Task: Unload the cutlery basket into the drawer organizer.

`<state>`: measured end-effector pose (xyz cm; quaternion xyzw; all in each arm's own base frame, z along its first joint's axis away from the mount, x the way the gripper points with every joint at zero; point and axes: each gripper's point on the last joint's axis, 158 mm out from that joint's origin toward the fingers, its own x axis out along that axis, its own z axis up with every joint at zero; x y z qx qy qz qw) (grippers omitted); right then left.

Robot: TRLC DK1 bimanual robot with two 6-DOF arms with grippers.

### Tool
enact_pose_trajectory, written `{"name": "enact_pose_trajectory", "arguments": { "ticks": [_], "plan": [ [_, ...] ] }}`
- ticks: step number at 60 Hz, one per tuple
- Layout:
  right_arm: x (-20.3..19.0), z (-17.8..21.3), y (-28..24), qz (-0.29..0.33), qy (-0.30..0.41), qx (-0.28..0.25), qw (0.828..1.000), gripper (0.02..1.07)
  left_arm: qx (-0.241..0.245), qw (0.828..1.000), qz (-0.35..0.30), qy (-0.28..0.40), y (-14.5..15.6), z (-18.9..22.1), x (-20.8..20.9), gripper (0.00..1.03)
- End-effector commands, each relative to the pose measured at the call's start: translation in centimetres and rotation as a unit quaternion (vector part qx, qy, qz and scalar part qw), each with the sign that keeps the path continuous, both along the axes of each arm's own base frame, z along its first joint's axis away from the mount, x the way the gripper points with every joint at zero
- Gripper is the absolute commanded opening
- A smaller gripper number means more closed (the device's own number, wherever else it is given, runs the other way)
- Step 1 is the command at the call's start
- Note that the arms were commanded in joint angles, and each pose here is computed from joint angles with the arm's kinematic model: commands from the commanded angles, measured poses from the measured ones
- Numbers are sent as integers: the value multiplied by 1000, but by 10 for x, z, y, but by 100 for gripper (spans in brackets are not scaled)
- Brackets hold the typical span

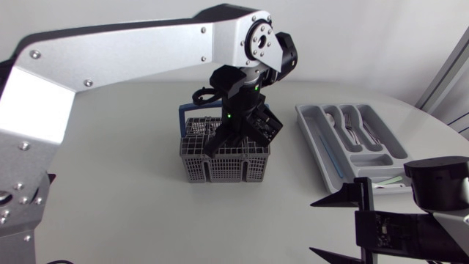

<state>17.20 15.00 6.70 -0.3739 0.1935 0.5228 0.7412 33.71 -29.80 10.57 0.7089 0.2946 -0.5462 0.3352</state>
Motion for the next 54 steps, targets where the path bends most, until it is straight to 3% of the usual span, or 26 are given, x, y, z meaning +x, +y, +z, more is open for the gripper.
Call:
{"name": "enact_pose_trajectory", "arguments": {
  "ticks": [1,19,30,35,38,47,54],
  "plan": [
    [-8,-10,-1,-4,17,-1,1000,99,8,1000,-13,-5,-3,5,1,11],
    [-14,-9,-2,-3,14,1,1000,99,20,1000,-11,-16,2,16,-2,13],
    [-17,-11,-2,-3,17,3,1000,100,31,999,14,-29,7,10,7,53],
    [-17,-12,-2,-3,18,3,1000,100,20,996,67,-47,4,13,13,73],
    [-18,-12,-1,-3,18,4,1000,100,11,993,101,-61,2,17,15,76],
    [-16,-6,0,-4,13,8,1000,100,-48,970,226,-81,-10,35,14,76],
    [-16,-2,1,-2,9,10,1000,100,-90,936,328,-90,-13,44,8,76]
  ]
}}
